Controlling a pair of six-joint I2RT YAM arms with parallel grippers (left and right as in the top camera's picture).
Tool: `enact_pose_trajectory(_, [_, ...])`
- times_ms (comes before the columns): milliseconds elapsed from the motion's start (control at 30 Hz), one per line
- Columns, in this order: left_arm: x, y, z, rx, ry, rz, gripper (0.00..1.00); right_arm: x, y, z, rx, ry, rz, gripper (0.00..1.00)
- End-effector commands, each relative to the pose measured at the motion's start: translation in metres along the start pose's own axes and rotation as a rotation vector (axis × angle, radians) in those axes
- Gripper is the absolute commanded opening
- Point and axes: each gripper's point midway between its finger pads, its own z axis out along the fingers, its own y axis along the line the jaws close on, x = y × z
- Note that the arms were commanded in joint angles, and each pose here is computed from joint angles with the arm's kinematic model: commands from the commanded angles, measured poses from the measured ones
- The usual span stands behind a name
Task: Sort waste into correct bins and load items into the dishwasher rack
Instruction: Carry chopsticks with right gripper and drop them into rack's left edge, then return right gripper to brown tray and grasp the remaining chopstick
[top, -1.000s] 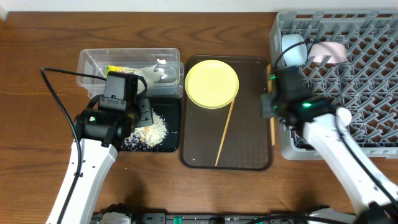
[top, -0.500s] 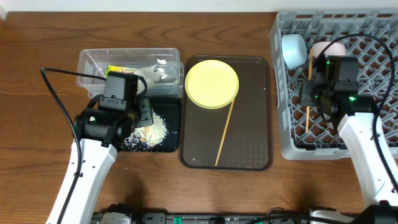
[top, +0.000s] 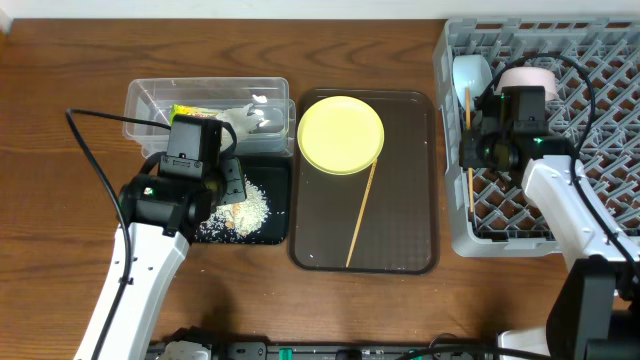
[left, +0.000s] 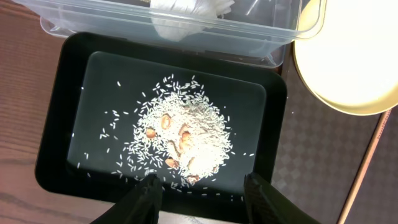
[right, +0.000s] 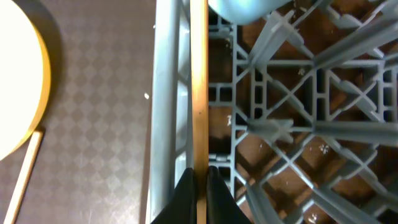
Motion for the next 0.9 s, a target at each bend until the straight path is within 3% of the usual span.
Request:
enact_pose_trajectory(0, [-0.002,0.003,-0.001,-0.013,-0.005,-0.006,0.47,-0.013,0.007,-0.004,-0.018,-0.045,-0.028,0.21])
enact_pose_trajectory(167, [-0.002,0.003,-0.001,-0.013,-0.005,-0.006,0.47,-0.035,0.015,-0.023,-0.027,-0.114,-0.04,0.33])
enact_pose_trajectory(367, [-0.002,0.003,-0.001,-0.013,-0.005,-0.006,0.47,-0.043,0.058,-0.048,-0.123,-0.159,-0.063,0.38])
enact_pose_trajectory(667, [-0.002,0.003,-0.001,-0.012,-0.005,-0.006,0.47,0.034,0.15,-0.022,-0.206,0.077,-0.174,0.4])
enact_pose_trajectory(867, [-0.002,0.003,-0.001,-0.013,-0.005,-0.006,0.47,0.088,0.18,0.012,-0.155,0.234,-0.224,0.4])
